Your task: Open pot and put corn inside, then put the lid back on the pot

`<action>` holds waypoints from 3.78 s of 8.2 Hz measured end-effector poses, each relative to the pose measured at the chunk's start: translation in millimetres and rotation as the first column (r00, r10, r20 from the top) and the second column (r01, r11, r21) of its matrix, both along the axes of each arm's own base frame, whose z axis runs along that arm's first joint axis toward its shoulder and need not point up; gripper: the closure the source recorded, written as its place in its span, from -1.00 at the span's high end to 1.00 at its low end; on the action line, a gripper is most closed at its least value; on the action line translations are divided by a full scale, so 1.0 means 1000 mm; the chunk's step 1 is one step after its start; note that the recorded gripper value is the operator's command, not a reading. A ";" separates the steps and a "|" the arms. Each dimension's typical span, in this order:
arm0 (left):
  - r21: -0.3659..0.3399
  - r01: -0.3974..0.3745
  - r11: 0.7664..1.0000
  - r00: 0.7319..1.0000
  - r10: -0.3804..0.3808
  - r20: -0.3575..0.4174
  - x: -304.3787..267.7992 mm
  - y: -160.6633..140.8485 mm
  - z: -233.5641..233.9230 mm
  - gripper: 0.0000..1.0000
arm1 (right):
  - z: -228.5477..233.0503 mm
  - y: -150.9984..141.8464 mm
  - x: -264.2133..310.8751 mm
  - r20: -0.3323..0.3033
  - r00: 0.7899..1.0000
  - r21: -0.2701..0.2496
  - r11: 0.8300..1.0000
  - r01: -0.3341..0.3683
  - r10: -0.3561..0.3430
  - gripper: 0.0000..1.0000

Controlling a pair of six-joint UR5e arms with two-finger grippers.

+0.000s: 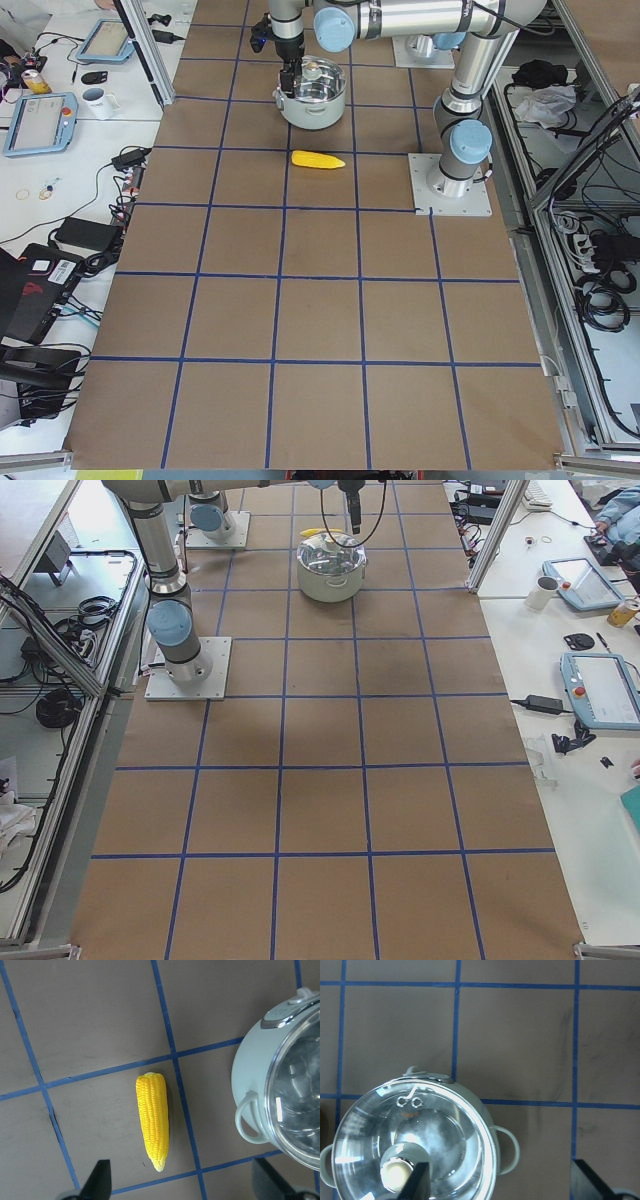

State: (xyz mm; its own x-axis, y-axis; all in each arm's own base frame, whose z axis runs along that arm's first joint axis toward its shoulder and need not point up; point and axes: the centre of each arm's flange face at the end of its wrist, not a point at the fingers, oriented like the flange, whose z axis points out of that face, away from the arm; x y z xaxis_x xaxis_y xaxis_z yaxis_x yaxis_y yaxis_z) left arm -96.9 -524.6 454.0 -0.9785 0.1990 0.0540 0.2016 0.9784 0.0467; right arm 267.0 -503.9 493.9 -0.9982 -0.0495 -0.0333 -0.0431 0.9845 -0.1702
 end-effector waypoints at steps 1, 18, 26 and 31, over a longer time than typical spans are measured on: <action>0.023 0.008 1.000 1.000 -0.008 -0.004 0.018 -0.001 -0.024 1.00 | -0.014 0.005 0.038 0.010 1.000 -0.002 1.000 0.010 -0.010 1.00; 0.222 0.079 0.972 0.996 -0.065 -0.068 0.034 0.037 -0.270 0.75 | -0.126 0.027 0.131 0.004 0.999 0.081 0.995 0.051 -0.051 -0.78; 0.206 0.041 0.978 0.998 -0.030 -0.054 0.034 0.036 -0.255 -1.00 | -0.013 -0.042 -0.174 -0.044 0.989 0.162 0.978 -0.134 0.143 -1.00; 0.110 -0.154 0.982 0.988 0.155 0.001 0.030 0.026 -0.074 -1.00 | -0.010 -0.040 -0.252 -0.039 0.982 0.175 0.969 -0.174 0.183 -1.00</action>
